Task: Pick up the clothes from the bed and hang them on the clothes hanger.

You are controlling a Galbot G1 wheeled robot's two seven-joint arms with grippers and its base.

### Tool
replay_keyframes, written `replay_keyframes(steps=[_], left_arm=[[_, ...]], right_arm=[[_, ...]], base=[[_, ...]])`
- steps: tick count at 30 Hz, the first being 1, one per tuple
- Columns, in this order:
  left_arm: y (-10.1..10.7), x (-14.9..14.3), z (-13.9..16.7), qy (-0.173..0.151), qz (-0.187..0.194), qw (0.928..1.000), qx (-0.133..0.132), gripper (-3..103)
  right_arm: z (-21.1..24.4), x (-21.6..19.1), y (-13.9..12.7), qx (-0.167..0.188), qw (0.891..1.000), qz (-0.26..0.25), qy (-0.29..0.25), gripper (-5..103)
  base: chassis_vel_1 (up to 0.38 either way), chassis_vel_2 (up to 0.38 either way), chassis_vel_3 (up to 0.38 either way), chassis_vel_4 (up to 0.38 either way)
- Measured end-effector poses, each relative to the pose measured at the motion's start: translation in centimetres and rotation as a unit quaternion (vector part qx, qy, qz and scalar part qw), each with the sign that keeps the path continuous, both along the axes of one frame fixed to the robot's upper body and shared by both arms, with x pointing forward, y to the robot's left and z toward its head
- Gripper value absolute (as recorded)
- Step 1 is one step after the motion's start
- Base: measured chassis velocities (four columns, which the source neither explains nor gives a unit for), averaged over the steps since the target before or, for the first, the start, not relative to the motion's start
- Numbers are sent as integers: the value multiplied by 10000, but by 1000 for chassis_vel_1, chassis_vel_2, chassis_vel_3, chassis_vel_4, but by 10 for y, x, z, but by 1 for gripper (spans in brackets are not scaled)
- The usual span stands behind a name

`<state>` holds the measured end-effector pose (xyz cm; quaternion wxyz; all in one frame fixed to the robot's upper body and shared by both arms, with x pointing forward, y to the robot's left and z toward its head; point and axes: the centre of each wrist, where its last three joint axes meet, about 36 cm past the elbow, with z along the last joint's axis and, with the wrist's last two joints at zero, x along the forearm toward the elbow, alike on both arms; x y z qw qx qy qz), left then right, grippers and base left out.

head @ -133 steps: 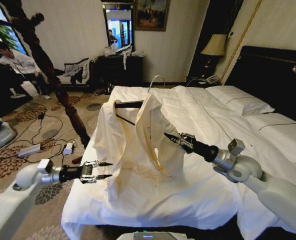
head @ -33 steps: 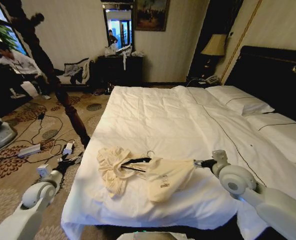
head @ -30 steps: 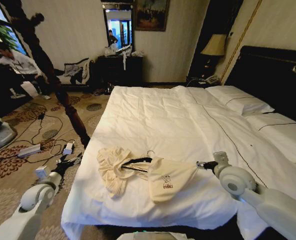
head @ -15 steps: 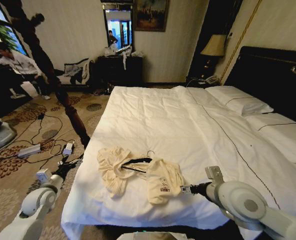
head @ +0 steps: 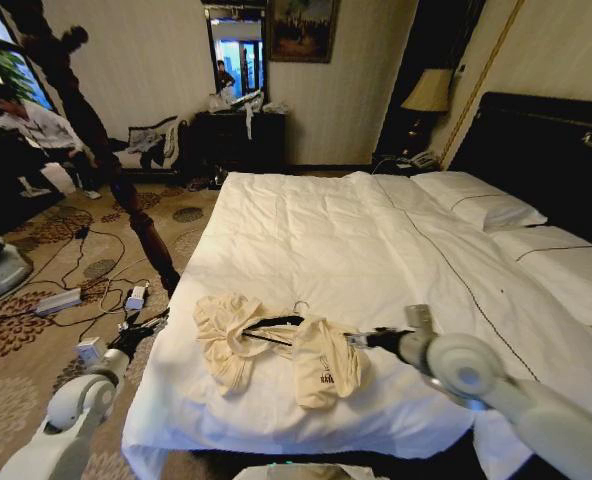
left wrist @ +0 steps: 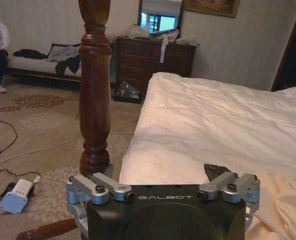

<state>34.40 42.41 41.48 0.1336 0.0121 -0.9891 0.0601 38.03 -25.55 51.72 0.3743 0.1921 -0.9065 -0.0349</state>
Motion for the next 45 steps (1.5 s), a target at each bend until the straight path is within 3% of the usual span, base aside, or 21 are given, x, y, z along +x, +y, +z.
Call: replay_keyframes(steps=[3,11,15,30,42,45], left_arm=[[1,0,1,7,-10,10000,24,100],[13,1,2,43,90,9999,107,100],[15,0,0,72,117,9998,110,100],[8,9,-9,129,34,9999,22,100],[-1,8,-12,171,-32,9998,17,100],[1,7,-10,157,-10,9999,47,100]], right_arm=[[-12,14,7,57,9998,129,-134,100],[-42,46,60,-574,9974,383,214,100],[-52,52,71,-711,9965,329,280,100],[-48,16,48,-954,9937,-91,578,100],[-68,26,47,-1169,9911,-329,546,103],[-68,29,52,-1213,9911,-301,466,95]], base=[[0,0,0,0],[0,0,0,0],[0,0,0,0],[0,0,0,0],[0,0,0,0],[0,0,0,0]])
